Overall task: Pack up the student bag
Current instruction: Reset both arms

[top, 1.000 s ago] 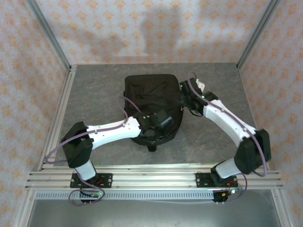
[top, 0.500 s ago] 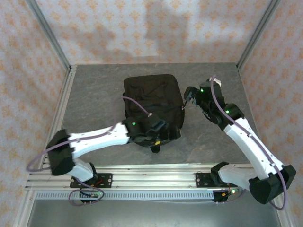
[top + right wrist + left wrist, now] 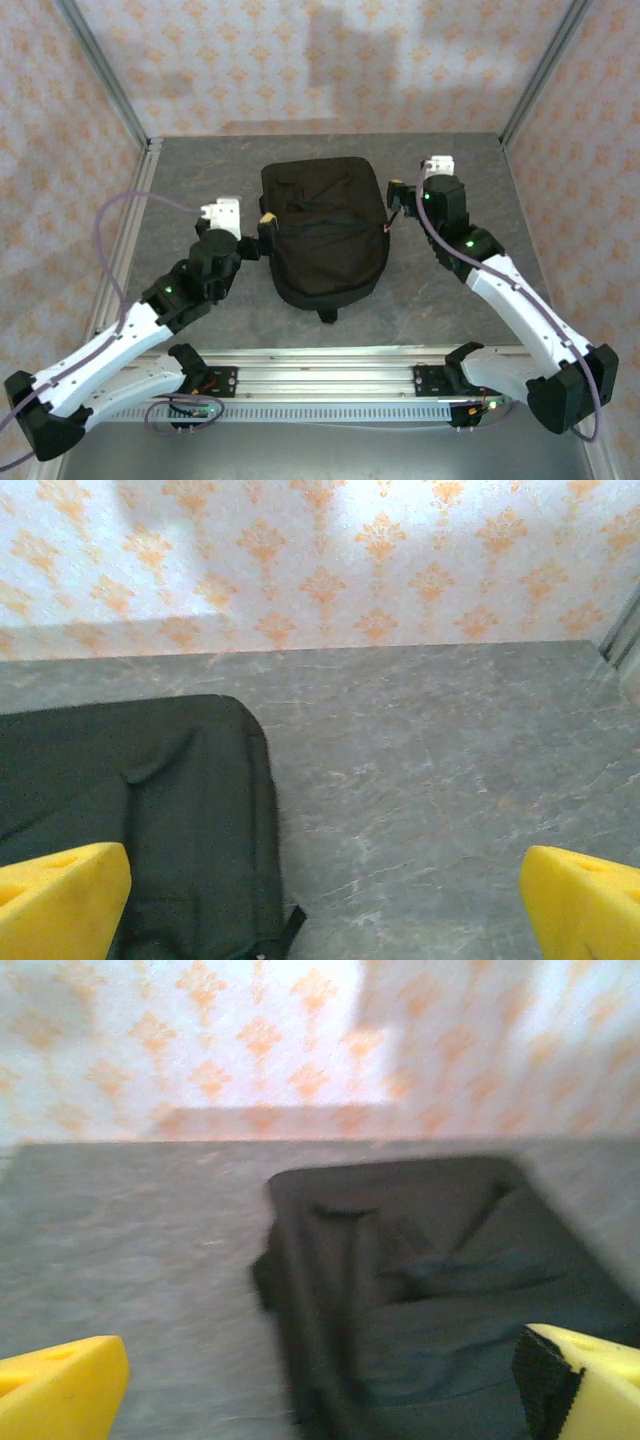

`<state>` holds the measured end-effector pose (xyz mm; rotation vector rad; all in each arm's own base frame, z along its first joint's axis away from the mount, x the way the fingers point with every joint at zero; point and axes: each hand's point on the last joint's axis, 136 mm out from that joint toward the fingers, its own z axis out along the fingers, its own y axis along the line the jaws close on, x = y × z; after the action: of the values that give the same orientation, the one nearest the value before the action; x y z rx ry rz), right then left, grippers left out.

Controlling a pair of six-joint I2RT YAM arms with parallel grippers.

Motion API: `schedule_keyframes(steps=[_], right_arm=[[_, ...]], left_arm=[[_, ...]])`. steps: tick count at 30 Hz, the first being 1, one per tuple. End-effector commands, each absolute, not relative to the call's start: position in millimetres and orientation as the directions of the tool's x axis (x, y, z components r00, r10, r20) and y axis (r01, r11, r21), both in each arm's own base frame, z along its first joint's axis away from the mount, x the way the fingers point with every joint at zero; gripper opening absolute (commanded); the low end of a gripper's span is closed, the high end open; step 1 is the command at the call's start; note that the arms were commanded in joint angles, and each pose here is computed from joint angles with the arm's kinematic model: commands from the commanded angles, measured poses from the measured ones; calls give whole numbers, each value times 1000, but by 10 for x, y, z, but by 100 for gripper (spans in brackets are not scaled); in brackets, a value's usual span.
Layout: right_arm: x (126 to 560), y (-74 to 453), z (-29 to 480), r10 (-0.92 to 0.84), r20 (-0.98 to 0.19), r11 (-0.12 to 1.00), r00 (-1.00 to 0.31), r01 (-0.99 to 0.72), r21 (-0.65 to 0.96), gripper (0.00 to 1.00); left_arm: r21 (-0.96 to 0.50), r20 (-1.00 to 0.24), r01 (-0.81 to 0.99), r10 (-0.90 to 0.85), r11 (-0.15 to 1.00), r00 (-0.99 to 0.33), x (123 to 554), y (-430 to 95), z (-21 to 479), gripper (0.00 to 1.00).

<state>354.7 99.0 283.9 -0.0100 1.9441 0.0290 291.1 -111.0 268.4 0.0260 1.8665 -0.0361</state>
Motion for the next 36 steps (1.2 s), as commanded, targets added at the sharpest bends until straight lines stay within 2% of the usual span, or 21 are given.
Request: schedule_keyframes(steps=[1, 3, 6, 9, 11, 14, 17, 19, 21, 23, 24, 25, 26, 28, 29, 30, 31, 32, 34, 36], right_arm=[[3747, 892, 2808, -92, -975, 994, -201, 41, -102, 100], [3789, 856, 2575, -111, -977, 991, -183, 57, -123, 100], [3801, 827, 2284, -178, -963, 983, -202, 15, -185, 100], [3809, 592, 2009, -177, -948, 976, -264, 78, -204, 100], [3758, 333, 1843, -147, -942, 961, -303, 180, -208, 100], [3606, -74, 1606, -21, -945, 924, -326, 354, -142, 100], [3538, -208, 1296, 54, -938, 927, -342, 367, -81, 100], [3555, -278, 1256, 54, -941, 915, -333, 393, -86, 100], [3637, -178, 1210, 53, -932, 946, -359, 316, -68, 100], [3667, -165, 1251, 101, -952, 956, -289, 292, 13, 100], [3675, -167, 1255, 93, -953, 958, -290, 286, 7, 100], [3705, -170, 1231, 84, -953, 964, -290, 267, 3, 100], [3736, -152, 1170, 91, -958, 974, -273, 225, 29, 100], [3787, -240, 1005, 140, -967, 969, -212, 228, 90, 100], [3837, -268, 990, 140, -964, 966, -224, 243, 84, 100], [3870, -224, 878, 129, -927, 973, -352, 224, 50, 100], [3990, -183, 883, 138, -908, 979, -395, 194, 65, 100], [3960, -240, 914, 168, -933, 973, -319, 204, 105, 100], [3924, -357, 879, 187, -911, 957, -368, 279, 83, 99], [3935, -347, 899, 180, -927, 959, -330, 269, 91, 99]], left_arm=[[241, -935, 40, 243, 970, -257, 3187, -937, 2564, 100], [280, -914, -16, 262, 960, -310, 3314, -723, 2383, 100], [217, -917, -159, 146, 963, -371, 3434, -262, 2061, 100], [127, -903, -260, 3, 957, -431, 3467, 187, 1590, 100], [79, -887, -328, -83, 941, -454, 3469, 384, 1315, 100], [54, -882, -310, -100, 949, -460, 3550, 357, 1110, 100], [41, -904, -216, -56, 976, -425, 3714, 203, 1154, 100], [45, -920, -223, -47, 974, -389, 3759, 220, 1195, 100], [66, -933, -189, -7, 980, -360, 3828, 179, 1211, 100], [58, -938, -142, 5, 988, -348, 3849, 119, 1023, 100], [56, -950, -114, 18, 992, -311, 3859, 75, 994, 100], [65, -944, -79, 35, 995, -328, 3866, 23, 955, 100], [74, -917, -83, 35, 994, -398, 3882, 39, 918, 100], [49, -922, -202, -33, 978, -385, 3941, 254, 931, 100], [49, -914, -204, -39, 978, -403, 3929, 259, 929, 100], [48, -925, -203, -33, 978, -378, 3936, 255, 934, 100], [51, -914, -203, -36, 978, -404, 3926, 255, 925, 100], [49, -922, -204, -35, 978, -385, 3938, 257, 938, 100], [50, -917, -203, -35, 978, -396, 3933, 255, 930, 100], [52, -916, -203, -35, 978, -400, 3928, 255, 924, 100]])
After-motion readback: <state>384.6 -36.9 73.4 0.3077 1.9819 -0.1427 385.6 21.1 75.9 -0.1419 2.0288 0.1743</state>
